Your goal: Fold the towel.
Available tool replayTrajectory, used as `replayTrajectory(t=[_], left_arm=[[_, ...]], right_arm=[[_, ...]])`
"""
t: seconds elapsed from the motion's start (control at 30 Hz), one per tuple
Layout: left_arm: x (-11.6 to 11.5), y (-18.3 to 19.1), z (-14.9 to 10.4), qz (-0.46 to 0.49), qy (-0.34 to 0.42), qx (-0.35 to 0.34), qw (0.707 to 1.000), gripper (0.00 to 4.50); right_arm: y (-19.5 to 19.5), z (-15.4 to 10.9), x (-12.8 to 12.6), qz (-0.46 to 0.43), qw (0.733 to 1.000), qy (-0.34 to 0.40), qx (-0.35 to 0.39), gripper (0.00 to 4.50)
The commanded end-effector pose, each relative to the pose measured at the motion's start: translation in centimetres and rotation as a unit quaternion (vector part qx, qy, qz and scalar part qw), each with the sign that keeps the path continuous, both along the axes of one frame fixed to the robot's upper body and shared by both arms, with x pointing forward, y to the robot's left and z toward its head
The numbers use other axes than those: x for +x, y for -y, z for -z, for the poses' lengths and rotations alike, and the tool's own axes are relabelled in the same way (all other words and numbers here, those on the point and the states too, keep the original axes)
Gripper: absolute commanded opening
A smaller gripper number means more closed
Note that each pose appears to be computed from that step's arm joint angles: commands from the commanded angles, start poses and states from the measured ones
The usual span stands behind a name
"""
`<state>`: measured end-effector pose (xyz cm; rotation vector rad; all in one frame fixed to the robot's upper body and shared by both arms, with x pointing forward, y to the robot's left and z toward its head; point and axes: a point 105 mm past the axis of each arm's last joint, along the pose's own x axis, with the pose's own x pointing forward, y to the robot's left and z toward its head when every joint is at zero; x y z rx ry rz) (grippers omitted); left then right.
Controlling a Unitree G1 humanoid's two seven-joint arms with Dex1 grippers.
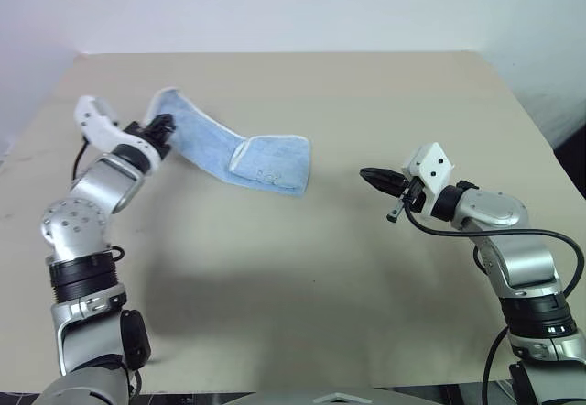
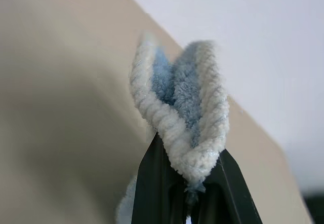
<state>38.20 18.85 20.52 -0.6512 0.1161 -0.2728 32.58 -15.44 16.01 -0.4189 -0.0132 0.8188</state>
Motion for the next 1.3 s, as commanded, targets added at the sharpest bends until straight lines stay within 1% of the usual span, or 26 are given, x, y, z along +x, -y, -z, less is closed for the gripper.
replayTrajectory(t=[0.03, 0.1, 0.17, 0.27, 0.3, 0.33, 0.37, 0.43, 0.47, 0.5, 0.67, 0.73, 0.77, 0.8, 0.93, 1.03, 1.1, 1.17, 1.23, 1.27, 1.3], left_arm=[[-1.3, 7.9, -0.8, 0.143, 0.045, 0.104, 0.983, 0.04], [-1.8, 11.4, 0.8, 0.200, 0.041, 0.172, 0.964, 0.04], [-2.1, 13.2, 2.1, 0.230, 0.040, 0.214, 0.948, 0.04], [-1.7, 14.3, 4.4, 0.241, 0.023, 0.282, 0.928, 0.04], [-1.6, 14.4, 4.7, 0.242, 0.023, 0.296, 0.924, 0.04], [-1.4, 14.3, 4.8, 0.240, 0.023, 0.295, 0.925, 0.04], [-1.3, 14.2, 4.5, 0.239, 0.025, 0.280, 0.929, 0.48], [-1.1, 13.9, 4.1, 0.236, 0.028, 0.260, 0.936, 1.00], [-1.1, 13.8, 4.0, 0.236, 0.029, 0.257, 0.937, 1.41], [-1.2, 13.6, 4.0, 0.236, 0.030, 0.258, 0.936, 1.66], [-1.3, 12.3, 3.4, 0.227, 0.040, 0.255, 0.939, 3.37], [-1.4, 11.7, 2.6, 0.222, 0.057, 0.250, 0.941, 4.03], [-1.4, 11.2, 1.6, 0.214, 0.074, 0.240, 0.944, 4.31], [-1.3, 10.5, 0.9, 0.205, 0.083, 0.230, 0.948, 4.45], [-1.2, 7.8, -0.6, 0.175, 0.108, 0.253, 0.945, 4.45], [-1.0, 5.9, -0.7, 0.156, 0.114, 0.287, 0.938, 4.45], [-1.1, 5.3, -0.6, 0.159, 0.121, 0.303, 0.932, 4.45], [-1.7, 5.4, -1.0, 0.179, 0.143, 0.300, 0.926, 4.45], [-1.7, 5.3, -1.5, 0.175, 0.155, 0.289, 0.928, 4.07], [-1.5, 5.4, -1.4, 0.175, 0.156, 0.292, 0.927, 3.89], [-1.4, 5.6, -1.1, 0.177, 0.155, 0.303, 0.923, 3.59]], right_arm=[[0.5, -1.0, 0.0, 0.012, 1.000, 0.026, 0.001, 0.00], [0.5, -1.0, 0.0, 0.015, 1.000, 0.027, 0.002, 0.00], [0.5, -1.0, -0.1, 0.016, 0.999, 0.028, 0.003, 0.00], [0.2, -1.0, -0.2, 0.018, 0.999, 0.032, 0.005, 0.00], [0.1, -1.1, -0.3, 0.017, 0.999, 0.033, 0.005, 0.00], [0.0, -1.1, -0.4, 0.017, 0.999, 0.033, 0.006, 0.00], [-0.1, -1.1, -0.5, 0.016, 0.999, 0.034, 0.006, 0.00], [-0.3, -1.0, -0.6, 0.015, 0.999, 0.034, 0.007, 0.00], [-0.3, -1.0, -0.6, 0.015, 0.999, 0.034, 0.007, 0.00], [-0.5, -1.1, -0.7, 0.013, 0.999, 0.035, 0.007, 0.00], [-1.2, -1.3, -0.7, 0.001, 0.999, 0.038, 0.010, 0.00], [-1.6, -1.6, -0.4, -0.004, 0.999, 0.043, 0.012, 0.00], [-1.8, -1.8, -0.1, -0.004, 0.999, 0.046, 0.017, 0.00], [-2.1, -2.1, 0.3, -0.001, 0.999, 0.050, 0.021, 0.00], [-3.4, -3.2, 1.3, -0.011, 0.997, 0.061, 0.035, 0.00], [-4.6, -4.1, 1.7, -0.026, 0.996, 0.066, 0.051, 0.00], [-5.3, -4.4, 1.8, -0.040, 0.995, 0.068, 0.055, 0.00], [-6.0, -4.6, 2.0, -0.049, 0.995, 0.067, 0.060, 0.00], [-7.1, -4.8, 2.3, -0.061, 0.994, 0.067, 0.067, 0.00], [-7.9, -5.0, 2.6, -0.067, 0.993, 0.063, 0.076, 0.00], [-8.5, -5.1, 2.9, -0.070, 0.992, 0.057, 0.087, 0.00]])
